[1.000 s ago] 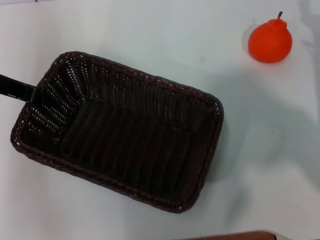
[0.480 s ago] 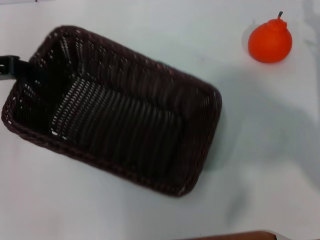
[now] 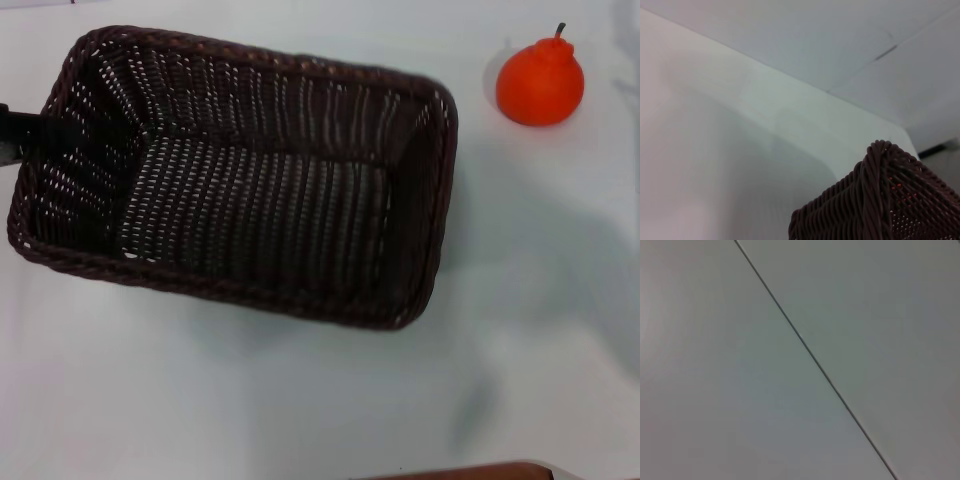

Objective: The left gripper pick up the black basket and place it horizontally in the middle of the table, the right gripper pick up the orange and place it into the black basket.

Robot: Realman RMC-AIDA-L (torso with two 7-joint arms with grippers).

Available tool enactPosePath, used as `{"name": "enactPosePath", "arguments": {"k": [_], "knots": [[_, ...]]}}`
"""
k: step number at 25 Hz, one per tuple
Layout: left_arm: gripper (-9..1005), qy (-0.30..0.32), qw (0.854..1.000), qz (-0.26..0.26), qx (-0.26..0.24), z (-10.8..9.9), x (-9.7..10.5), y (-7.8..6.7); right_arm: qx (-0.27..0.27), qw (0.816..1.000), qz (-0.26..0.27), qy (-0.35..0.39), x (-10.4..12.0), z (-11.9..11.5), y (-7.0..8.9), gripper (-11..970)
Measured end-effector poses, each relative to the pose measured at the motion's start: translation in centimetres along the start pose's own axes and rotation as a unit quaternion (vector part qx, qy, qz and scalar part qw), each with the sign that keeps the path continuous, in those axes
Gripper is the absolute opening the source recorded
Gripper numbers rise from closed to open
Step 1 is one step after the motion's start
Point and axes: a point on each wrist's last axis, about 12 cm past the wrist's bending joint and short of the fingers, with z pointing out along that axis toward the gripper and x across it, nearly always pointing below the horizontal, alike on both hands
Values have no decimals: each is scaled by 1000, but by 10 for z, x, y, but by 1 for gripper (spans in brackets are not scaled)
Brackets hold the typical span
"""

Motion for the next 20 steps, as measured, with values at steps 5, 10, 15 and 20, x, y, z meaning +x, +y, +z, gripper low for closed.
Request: {"name": "enactPosePath", "arguments": {"k": [5, 10, 15, 20], "knots": [[236, -28, 999, -36, 7, 3, 13, 10, -3, 1000, 1, -3, -1, -1, 1, 810], [250, -52, 997, -64, -6, 13, 28, 19, -7, 1000, 4, -6, -2, -3, 3, 810], [264, -65, 995, -80, -2, 15, 37, 24, -7, 1000, 5, -6, -2, -3, 3, 810], [277, -75, 992, -99, 7, 20, 46, 30, -6, 1000, 4, -9, -2, -3, 3, 810]]}}
